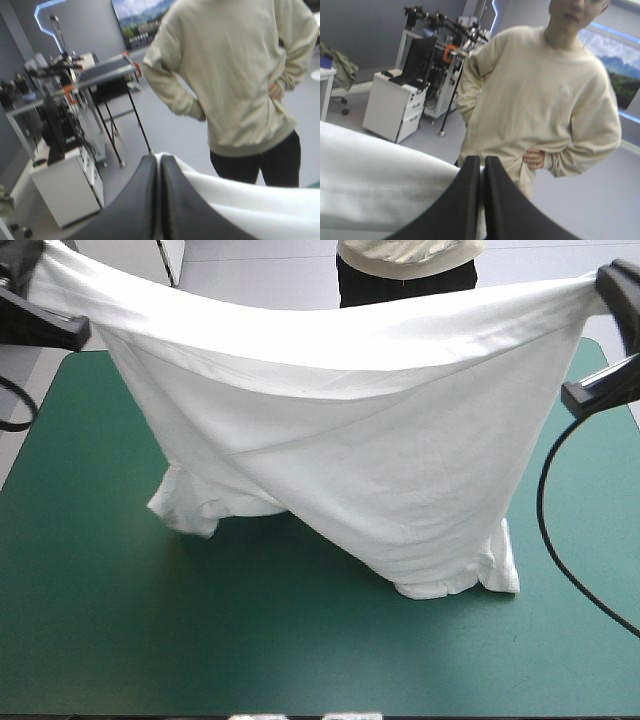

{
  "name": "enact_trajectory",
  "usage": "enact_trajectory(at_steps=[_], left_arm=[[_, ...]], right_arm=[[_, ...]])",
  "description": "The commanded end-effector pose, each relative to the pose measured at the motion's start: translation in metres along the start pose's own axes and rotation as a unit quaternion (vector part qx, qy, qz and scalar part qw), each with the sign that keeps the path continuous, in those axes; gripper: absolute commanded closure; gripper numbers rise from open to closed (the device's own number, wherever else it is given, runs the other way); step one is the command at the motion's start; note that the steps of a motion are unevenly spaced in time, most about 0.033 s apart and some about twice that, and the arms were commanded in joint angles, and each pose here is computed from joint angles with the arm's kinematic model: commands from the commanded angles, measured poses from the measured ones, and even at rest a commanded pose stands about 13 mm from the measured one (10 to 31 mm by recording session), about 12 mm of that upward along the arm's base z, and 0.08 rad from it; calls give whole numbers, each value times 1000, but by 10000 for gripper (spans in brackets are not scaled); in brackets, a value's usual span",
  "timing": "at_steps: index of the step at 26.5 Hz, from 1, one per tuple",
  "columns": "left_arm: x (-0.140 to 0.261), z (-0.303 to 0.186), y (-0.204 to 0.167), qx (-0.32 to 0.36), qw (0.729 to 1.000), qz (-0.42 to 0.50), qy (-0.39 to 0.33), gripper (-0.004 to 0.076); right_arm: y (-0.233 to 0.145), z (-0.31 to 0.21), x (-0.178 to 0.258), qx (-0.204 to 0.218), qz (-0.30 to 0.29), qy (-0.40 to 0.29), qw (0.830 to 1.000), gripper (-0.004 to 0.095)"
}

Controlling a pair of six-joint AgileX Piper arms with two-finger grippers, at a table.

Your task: Fold the cloth

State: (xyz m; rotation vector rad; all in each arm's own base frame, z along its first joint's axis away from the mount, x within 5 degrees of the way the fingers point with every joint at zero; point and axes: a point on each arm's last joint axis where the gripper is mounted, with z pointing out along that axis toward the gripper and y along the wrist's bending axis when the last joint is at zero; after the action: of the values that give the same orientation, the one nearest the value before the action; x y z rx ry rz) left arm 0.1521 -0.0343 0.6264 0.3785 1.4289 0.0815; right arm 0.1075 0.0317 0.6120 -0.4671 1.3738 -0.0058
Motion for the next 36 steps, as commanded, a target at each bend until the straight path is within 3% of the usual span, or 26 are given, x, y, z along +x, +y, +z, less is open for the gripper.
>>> enact_trajectory(at_steps=[1,8,13,21,26,30,32,33,35,36], left_arm=[[-37,-40,12,-30,994,3,-106,733],[-69,-76,22,-63,972,6,-225,733],[-75,-81,21,-53,965,3,-258,733],[-59,-18,13,-31,979,1,-203,733],[-40,40,5,-22,985,2,-170,733],[-22,102,-2,-39,980,4,-197,733],[-12,135,-5,-71,966,26,-246,733],[-12,149,-6,-105,943,56,-312,733],[-12,158,-8,-124,925,81,-351,733],[-14,160,-6,-122,929,79,-341,733]], right_arm=[[-6,-34,-38,37,-21,-100,994,925],[-8,-90,-79,72,-52,-191,978,925],[-11,-100,-82,95,-55,-184,977,925],[-24,-12,-44,85,-19,-55,995,925],[-30,62,-15,71,1,-19,997,925],[-38,124,1,89,8,-68,994,926],[-42,155,8,99,7,-105,990,925],[-46,166,5,107,2,-143,984,925],[-51,164,-11,109,10,-194,975,926],[-54,158,-20,108,11,-215,970,926]])
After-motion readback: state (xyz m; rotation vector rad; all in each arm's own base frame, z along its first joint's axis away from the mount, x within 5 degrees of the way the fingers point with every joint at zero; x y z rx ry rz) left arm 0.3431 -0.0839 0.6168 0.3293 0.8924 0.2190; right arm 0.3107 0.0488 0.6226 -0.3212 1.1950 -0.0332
